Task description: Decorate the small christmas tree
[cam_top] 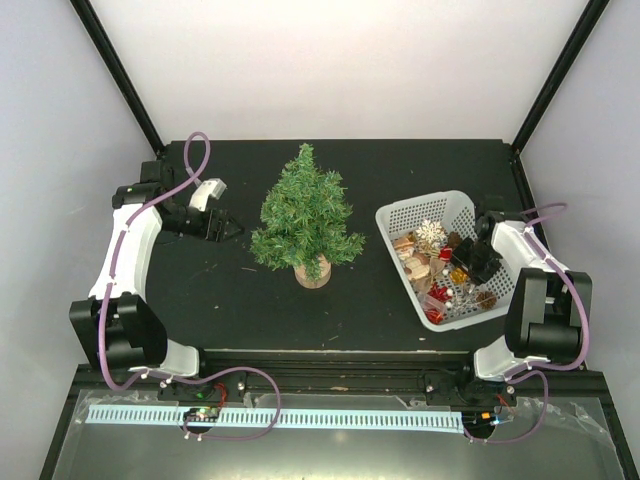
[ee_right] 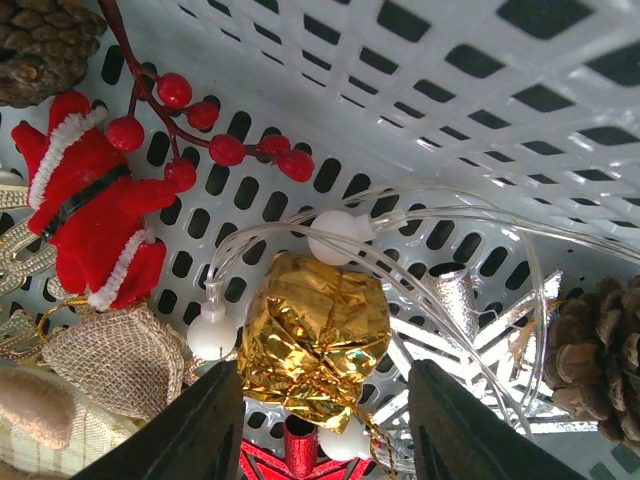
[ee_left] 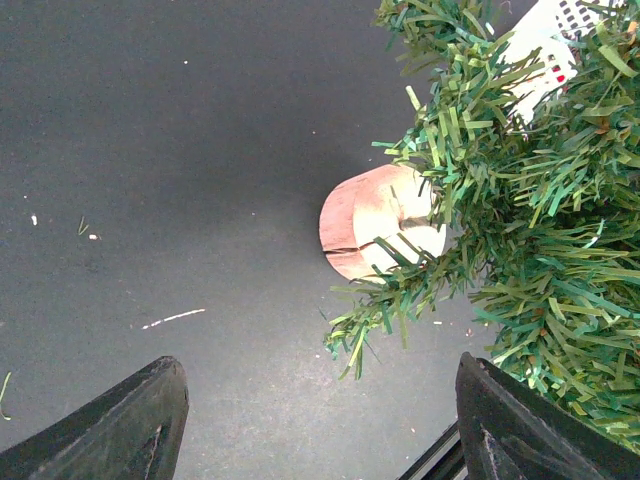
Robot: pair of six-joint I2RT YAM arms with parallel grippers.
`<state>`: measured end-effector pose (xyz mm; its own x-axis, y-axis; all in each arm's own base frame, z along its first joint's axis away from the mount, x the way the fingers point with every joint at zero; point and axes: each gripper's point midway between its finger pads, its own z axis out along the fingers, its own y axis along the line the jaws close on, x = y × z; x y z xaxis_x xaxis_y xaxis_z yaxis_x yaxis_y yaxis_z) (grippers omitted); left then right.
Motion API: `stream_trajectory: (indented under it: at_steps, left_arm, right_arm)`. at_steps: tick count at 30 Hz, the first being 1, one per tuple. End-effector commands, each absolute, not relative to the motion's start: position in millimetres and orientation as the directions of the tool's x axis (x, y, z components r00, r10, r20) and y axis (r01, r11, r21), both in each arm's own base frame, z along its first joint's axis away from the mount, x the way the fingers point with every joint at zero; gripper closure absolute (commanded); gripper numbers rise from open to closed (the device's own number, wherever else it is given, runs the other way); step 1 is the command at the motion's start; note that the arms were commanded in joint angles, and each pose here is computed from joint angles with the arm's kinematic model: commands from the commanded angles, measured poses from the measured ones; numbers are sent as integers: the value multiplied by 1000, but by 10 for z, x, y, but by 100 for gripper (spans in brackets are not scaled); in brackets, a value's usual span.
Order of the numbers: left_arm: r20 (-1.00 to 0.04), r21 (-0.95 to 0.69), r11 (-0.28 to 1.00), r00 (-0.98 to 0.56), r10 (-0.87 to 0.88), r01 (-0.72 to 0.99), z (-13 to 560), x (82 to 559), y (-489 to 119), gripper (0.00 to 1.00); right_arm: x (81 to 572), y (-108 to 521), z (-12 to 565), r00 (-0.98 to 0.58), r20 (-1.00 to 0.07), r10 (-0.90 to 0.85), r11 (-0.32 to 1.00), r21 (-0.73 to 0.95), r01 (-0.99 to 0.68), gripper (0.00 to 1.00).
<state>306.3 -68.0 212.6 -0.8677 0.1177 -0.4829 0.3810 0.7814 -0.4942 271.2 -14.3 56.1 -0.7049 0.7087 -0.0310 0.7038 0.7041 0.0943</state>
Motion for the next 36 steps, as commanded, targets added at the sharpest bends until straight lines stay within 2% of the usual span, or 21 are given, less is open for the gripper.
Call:
stream_trajectory:
  at_steps: [1, 13, 27, 36]
  left_arm:
    - [-510, -496, 774, -853, 108, 394, 2198, 3068, -696, 26]
    - [-507, -505, 769, -856, 103, 392, 2161, 3070, -706, 26]
    - [-507, -509, 767, -856, 100, 391, 2146, 3067, -711, 26]
    - [-510, -513, 764, -855, 96, 392, 2170, 3071, -720, 26]
  right_arm:
    - [2647, -82, 442, -720, 16, 693, 716, 100, 691, 55]
    - [2571, -101, 440, -738, 6, 675, 735, 85, 673, 67]
    - [2595, -99, 840, -755, -86, 650, 759, 123, 639, 70]
    - [2530, -77, 632, -763, -47, 645, 762, 107, 638, 71]
